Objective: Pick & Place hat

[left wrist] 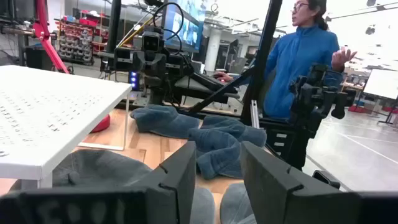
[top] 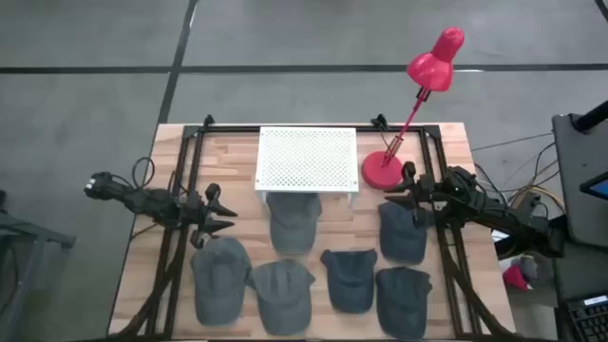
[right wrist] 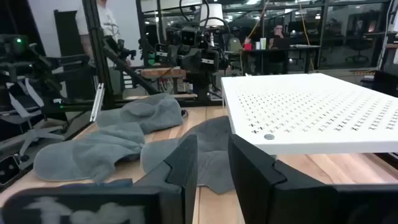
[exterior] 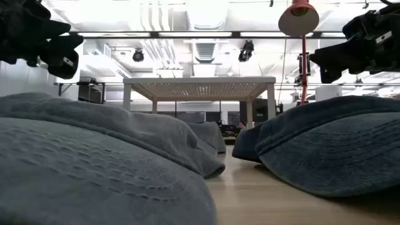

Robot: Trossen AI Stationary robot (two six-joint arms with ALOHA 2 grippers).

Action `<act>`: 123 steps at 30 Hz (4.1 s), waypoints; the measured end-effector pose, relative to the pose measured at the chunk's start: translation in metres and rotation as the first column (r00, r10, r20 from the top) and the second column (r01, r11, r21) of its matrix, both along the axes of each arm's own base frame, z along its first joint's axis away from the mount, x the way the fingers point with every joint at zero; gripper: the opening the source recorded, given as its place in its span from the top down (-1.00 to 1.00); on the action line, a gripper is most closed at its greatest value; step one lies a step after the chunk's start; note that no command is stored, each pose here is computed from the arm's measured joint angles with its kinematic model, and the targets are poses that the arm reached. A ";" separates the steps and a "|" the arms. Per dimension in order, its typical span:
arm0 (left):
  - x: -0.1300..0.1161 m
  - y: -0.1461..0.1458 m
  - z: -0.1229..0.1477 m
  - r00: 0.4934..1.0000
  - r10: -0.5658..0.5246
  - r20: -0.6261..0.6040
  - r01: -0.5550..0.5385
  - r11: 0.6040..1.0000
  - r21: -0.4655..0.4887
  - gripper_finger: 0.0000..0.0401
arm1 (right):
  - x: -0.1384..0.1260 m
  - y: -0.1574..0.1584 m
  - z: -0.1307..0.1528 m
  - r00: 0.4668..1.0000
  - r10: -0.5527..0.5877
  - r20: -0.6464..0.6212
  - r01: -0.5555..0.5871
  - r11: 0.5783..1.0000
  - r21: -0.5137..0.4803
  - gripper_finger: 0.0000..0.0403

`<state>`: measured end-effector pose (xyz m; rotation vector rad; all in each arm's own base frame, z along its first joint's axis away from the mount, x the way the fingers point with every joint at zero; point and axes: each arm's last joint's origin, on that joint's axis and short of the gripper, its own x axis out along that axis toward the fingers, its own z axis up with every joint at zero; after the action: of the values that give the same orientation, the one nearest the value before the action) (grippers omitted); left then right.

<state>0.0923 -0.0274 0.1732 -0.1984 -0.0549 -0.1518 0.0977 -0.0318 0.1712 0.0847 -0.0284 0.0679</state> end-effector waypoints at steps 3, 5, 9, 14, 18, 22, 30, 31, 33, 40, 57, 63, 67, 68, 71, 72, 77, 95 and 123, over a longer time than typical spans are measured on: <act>0.000 0.000 0.000 1.000 0.000 0.000 0.000 1.000 0.000 0.36 | 0.000 0.000 0.000 1.000 0.000 0.000 0.000 1.000 0.001 0.58; 0.000 0.000 0.000 1.000 0.000 0.000 0.000 1.000 0.000 0.36 | 0.000 0.000 0.000 1.000 0.000 0.000 0.000 1.000 0.000 0.60; 0.000 0.000 0.000 1.000 0.000 0.000 0.000 1.000 0.000 0.36 | 0.000 0.000 0.000 1.000 0.000 0.000 0.000 1.000 0.000 0.64; 0.000 0.000 0.000 1.000 0.000 0.000 0.000 1.000 0.000 0.36 | 0.000 0.000 0.000 1.000 0.000 0.000 0.000 1.000 0.000 0.66; 0.000 0.000 0.000 1.000 0.000 0.000 0.000 1.000 0.000 0.36 | 0.000 0.000 0.000 1.000 0.000 0.000 0.000 1.000 0.001 0.63; 0.000 0.000 0.000 1.000 0.000 0.000 0.000 1.000 0.000 0.36 | 0.000 0.000 0.000 1.000 0.000 0.000 0.000 1.000 0.002 0.60; 0.000 0.000 0.000 1.000 0.000 0.000 0.000 1.000 0.000 0.36 | 0.000 0.000 0.000 1.000 0.000 0.000 0.000 1.000 0.000 0.57; 0.000 0.000 0.000 1.000 0.000 0.000 0.000 1.000 0.000 0.36 | 0.000 0.000 0.000 1.000 0.000 0.000 0.000 1.000 0.001 0.58; 0.000 0.000 0.000 1.000 0.000 0.000 0.000 1.000 0.000 0.36 | 0.000 0.000 0.000 1.000 0.000 0.000 0.000 1.000 0.001 0.60; 0.000 0.000 0.000 1.000 0.000 0.000 0.000 1.000 0.000 0.36 | 0.000 0.000 0.000 1.000 0.000 0.000 0.000 1.000 0.000 0.66; 0.000 0.000 0.000 1.000 0.000 0.000 0.000 1.000 0.000 0.36 | 0.000 0.000 0.000 1.000 0.000 -0.001 0.000 1.000 0.002 0.57; 0.000 0.000 0.000 1.000 0.000 0.000 0.000 1.000 0.000 0.36 | 0.000 -0.001 0.000 1.000 -0.025 0.002 0.025 0.999 -0.023 0.62; 0.000 0.000 0.000 1.000 0.000 0.000 0.000 1.000 0.000 0.36 | 0.000 -0.001 0.000 1.000 -0.028 0.002 0.028 0.999 -0.026 0.66; 0.000 0.000 0.000 1.000 0.000 0.000 0.000 1.000 0.000 0.36 | 0.000 -0.001 0.000 1.000 -0.029 0.002 0.029 0.999 -0.026 0.66; 0.000 0.000 0.000 1.000 0.000 0.000 0.000 1.000 0.000 0.36 | 0.000 -0.001 0.000 1.000 -0.029 0.002 0.029 0.999 -0.025 0.65; 0.000 0.000 0.000 1.000 0.000 0.000 0.000 1.000 0.000 0.36 | 0.000 -0.001 0.000 0.999 -0.032 0.003 0.032 0.999 -0.024 0.65; 0.000 0.000 0.000 1.000 0.007 0.000 -0.007 1.000 0.001 0.36 | 0.000 -0.002 0.000 0.999 -0.052 -0.002 0.053 0.996 0.067 0.60; 0.000 0.000 0.000 1.000 -0.013 -0.026 0.007 0.982 -0.191 0.36 | 0.000 -0.002 0.000 0.999 -0.019 -0.031 0.034 0.789 0.614 0.64; 0.000 0.000 0.000 0.999 -0.014 -0.029 0.008 0.978 -0.209 0.36 | -0.034 0.011 0.124 0.782 -0.126 -0.610 0.469 0.764 0.443 0.66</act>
<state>0.0923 -0.0273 0.1732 -0.4106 -0.0395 -0.1539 0.0633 -0.0204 0.2949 0.7166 0.5293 -0.3152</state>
